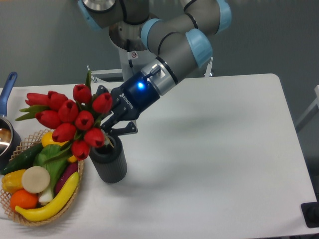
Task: Insert the flowers into the vase
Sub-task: 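Lower the tulip stems into the vase opening, then open the gripper to release the tulips and pull back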
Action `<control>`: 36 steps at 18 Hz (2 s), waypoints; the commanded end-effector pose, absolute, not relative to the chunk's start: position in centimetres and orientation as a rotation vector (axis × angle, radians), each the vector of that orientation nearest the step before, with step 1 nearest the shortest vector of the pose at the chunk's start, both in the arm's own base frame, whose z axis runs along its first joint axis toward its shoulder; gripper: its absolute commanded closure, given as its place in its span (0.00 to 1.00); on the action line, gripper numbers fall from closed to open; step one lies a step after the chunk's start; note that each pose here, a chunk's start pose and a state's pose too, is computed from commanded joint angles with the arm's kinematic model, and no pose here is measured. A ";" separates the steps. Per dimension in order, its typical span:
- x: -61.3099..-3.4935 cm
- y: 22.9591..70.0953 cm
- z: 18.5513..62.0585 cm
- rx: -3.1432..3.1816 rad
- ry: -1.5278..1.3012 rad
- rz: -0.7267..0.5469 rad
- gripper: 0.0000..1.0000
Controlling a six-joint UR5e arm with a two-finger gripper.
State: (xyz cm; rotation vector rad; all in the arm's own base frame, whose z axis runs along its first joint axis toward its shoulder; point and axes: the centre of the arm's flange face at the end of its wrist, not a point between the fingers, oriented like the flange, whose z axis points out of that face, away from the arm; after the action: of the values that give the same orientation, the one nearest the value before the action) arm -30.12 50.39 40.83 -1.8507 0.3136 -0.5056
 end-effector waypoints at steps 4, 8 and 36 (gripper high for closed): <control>-29.6 50.0 38.6 -1.851 0.351 -0.495 1.00; -29.0 49.6 36.0 -1.847 0.393 -0.486 1.00; -29.8 47.6 28.4 -1.888 0.466 -0.421 0.01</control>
State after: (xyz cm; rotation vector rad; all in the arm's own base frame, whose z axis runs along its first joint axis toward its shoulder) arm -29.76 47.64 28.44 -1.8876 0.4660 -0.4207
